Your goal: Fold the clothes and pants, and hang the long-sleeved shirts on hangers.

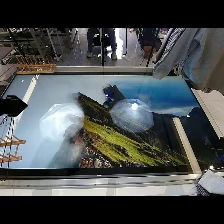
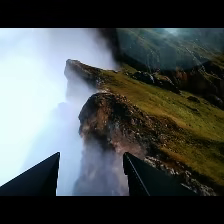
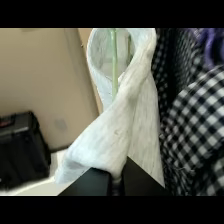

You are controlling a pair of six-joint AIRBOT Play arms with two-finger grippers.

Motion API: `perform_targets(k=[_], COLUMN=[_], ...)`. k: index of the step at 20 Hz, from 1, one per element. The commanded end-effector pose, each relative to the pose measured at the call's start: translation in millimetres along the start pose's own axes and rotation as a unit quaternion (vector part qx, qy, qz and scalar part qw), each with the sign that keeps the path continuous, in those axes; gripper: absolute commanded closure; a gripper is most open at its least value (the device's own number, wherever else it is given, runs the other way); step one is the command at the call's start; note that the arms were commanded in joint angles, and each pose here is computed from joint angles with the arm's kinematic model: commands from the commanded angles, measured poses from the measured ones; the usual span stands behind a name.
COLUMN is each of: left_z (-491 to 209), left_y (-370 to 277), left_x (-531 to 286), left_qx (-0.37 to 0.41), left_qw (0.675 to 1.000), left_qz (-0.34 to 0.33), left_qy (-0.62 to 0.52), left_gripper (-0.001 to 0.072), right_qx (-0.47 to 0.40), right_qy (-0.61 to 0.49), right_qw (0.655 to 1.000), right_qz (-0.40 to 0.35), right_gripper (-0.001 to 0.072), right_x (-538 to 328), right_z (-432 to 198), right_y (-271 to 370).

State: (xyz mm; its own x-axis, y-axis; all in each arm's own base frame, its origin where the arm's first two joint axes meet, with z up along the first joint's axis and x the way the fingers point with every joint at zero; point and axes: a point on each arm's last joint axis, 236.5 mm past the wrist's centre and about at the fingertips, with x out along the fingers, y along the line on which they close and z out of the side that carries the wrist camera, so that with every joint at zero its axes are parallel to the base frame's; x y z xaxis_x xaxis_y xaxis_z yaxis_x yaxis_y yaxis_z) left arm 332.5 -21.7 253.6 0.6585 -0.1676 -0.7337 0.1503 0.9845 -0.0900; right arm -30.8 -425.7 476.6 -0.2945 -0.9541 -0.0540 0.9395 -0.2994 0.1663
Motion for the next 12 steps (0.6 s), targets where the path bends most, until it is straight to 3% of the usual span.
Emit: perform_targets(k=[1,2,3,4,7,9,10,11,12], left_z=[-10.9,-14.5,-17.4,-17.8,-17.6,-18.0,-18.6,-20.0,-21.7], left_y=[-2.4,-3.0,-3.4,-3.5,-3.3,-1.5,2.4,9.8,20.8], left_x=[-0.4,-0.6,-0.8,-0.9,-0.7,0.3,1.1,1.9,2.0], left_qx=[0.0,0.0,0.0,0.0,0.001,0.001,0.009,0.018,0.02], left_qw=[1.0,1.0,0.999,0.999,0.999,0.999,0.999,0.999,0.998], left_qz=[-0.005,-0.006,-0.007,-0.007,-0.007,-0.004,0.003,0.018,0.041], left_qy=[0.023,0.03,0.036,0.037,0.037,0.039,0.041,0.045,0.051], left_gripper=[0.03,0.0301,0.03,0.03,0.0298,0.0298,0.0298,0.0298,0.0298], right_qx=[-0.016,-0.012,-0.005,0.002,0.089,0.226,0.297,0.315,0.256], right_qy=[0.029,0.02,-0.001,-0.036,-0.154,-0.195,-0.157,-0.086,-0.029], right_qw=[0.999,0.999,0.999,0.998,0.967,0.893,0.844,0.8,0.771], right_qz=[0.031,0.033,0.04,0.054,0.183,0.338,0.419,0.503,0.582], right_gripper=[0.067,0.0626,0.0386,0.0028,0.0008,0.0009,0.0009,0.0017,0.0058], right_x=[10.9,3.4,-7.0,-19.9,-88.5,-161.2,-196.8,-236.5,-278.8], right_z=[-14.2,-6.3,8.3,29.5,105.7,152.7,157.8,145.0,117.7], right_y=[4.7,3.0,2.6,4.8,39.5,74.6,95.6,127.8,164.1])
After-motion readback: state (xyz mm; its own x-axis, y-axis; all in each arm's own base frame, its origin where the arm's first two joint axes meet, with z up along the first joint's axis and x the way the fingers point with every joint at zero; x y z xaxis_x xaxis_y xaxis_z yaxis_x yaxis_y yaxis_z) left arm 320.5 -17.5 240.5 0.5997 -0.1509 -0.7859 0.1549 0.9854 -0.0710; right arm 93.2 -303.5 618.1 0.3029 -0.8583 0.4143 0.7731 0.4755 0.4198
